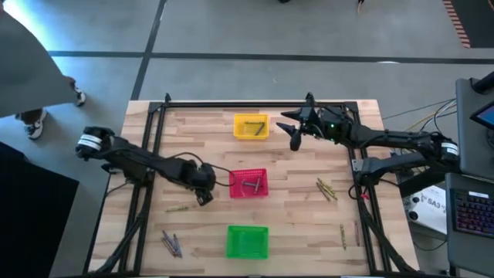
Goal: Sort crayons
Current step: Put the brown crayon into the green bin
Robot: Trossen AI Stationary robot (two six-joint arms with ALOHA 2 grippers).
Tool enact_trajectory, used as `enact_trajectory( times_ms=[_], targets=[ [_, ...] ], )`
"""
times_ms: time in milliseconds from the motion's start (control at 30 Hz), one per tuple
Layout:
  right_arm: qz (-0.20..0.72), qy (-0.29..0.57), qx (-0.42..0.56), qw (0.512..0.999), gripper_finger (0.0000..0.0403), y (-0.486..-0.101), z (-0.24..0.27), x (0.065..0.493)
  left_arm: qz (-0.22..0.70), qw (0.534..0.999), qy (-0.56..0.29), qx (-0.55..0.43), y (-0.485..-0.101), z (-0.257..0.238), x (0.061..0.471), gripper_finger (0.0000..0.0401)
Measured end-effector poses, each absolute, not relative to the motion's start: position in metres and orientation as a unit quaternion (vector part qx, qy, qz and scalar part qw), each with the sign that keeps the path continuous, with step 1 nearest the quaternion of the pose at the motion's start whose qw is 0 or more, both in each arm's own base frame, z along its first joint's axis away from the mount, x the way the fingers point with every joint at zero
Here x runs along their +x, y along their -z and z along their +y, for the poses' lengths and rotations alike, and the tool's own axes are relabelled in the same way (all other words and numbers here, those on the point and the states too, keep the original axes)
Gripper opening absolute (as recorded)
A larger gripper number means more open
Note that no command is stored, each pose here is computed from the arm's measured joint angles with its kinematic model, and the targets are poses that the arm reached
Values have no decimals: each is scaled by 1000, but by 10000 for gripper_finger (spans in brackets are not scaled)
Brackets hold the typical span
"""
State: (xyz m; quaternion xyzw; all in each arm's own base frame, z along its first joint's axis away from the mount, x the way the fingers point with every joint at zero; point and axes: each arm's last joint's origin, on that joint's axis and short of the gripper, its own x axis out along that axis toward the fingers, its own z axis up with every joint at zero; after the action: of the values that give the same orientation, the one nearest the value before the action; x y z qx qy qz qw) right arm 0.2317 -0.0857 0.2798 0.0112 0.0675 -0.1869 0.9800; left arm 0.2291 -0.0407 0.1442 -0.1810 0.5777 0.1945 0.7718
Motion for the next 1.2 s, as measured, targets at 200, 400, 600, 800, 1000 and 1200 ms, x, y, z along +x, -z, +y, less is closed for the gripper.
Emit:
enact_trajectory(
  times_ms=[200, 400, 600, 800, 1000, 1200],
  targets=[
    [75, 187, 7, 979, 198, -275, -87, 234, 607, 749, -198, -179, -133, -41, 230, 99],
    [75, 187, 6, 979, 198, -271, -89, 239, 610, 746, -200, -178, -133, -39, 230, 79],
    [81, 187, 8, 979, 198, -269, -90, 242, 629, 730, -211, -165, -142, -38, 227, 77],
    [90, 188, 9, 978, 198, -265, -92, 247, 672, 689, -252, -96, -168, -34, 224, 77],
    [88, 187, 9, 978, 198, -260, -94, 253, 674, 686, -258, -90, -173, -31, 225, 77],
    [88, 187, 10, 978, 198, -260, -94, 253, 700, 657, -265, -96, -158, -25, 212, 77]
  ],
)
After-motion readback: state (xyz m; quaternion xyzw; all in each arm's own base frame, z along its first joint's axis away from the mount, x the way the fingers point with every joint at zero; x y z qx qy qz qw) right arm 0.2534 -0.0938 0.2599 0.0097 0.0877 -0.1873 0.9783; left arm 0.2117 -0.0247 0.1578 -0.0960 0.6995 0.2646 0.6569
